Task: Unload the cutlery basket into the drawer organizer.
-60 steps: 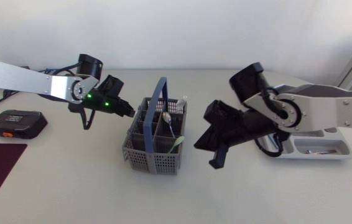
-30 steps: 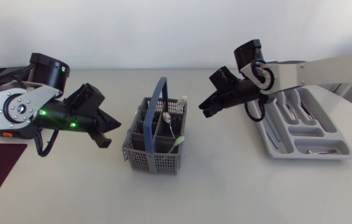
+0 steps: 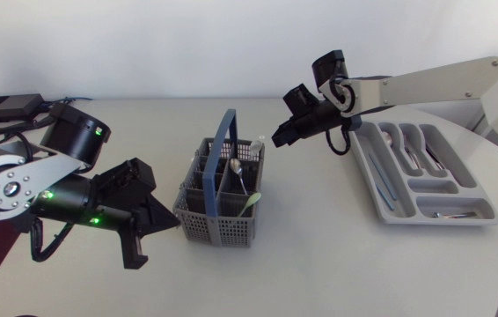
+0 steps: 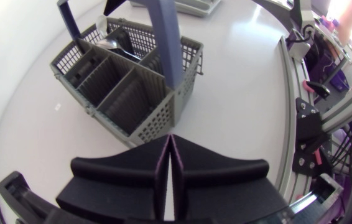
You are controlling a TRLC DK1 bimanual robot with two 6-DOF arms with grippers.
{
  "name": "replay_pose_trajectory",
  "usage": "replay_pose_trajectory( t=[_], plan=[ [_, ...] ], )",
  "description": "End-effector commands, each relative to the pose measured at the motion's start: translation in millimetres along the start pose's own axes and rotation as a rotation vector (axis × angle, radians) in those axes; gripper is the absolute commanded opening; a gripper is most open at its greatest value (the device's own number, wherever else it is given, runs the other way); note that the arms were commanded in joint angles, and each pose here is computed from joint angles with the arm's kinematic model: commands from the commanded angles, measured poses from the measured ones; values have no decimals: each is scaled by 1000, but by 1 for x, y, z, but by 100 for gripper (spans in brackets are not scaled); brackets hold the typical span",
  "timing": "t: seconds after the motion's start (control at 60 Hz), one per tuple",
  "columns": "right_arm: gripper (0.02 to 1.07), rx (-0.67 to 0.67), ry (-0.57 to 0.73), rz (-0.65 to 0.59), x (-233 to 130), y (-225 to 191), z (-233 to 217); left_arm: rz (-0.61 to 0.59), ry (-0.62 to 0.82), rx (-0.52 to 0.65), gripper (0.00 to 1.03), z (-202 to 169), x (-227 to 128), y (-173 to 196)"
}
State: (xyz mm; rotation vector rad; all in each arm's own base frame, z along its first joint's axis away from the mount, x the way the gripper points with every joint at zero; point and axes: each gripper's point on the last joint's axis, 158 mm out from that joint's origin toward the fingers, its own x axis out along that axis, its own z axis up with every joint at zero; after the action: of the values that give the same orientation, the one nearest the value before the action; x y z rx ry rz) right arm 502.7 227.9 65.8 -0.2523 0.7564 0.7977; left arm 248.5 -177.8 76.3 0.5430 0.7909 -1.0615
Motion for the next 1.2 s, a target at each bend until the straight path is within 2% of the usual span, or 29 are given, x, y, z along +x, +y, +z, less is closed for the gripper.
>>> replay_pose_trajectory(
  t=[0.0,0.233,0.483,0.75,0.95,1.183],
  plan=[
    [8,24,17,23,10,4,0,-44,26,23,4,-15,6,-15],
    [8,8,26,75,23,22,5,-61,46,10,4,-25,17,-16],
    [8,0,62,155,21,48,-1,-25,25,-8,4,-25,29,3],
    [8,-35,78,222,-9,89,-20,41,0,-48,4,-28,28,31],
    [8,-71,95,263,-33,127,-43,110,3,-100,4,-47,14,57],
    [8,-84,119,268,-58,143,-72,142,-6,-109,4,-50,12,71]
  ],
)
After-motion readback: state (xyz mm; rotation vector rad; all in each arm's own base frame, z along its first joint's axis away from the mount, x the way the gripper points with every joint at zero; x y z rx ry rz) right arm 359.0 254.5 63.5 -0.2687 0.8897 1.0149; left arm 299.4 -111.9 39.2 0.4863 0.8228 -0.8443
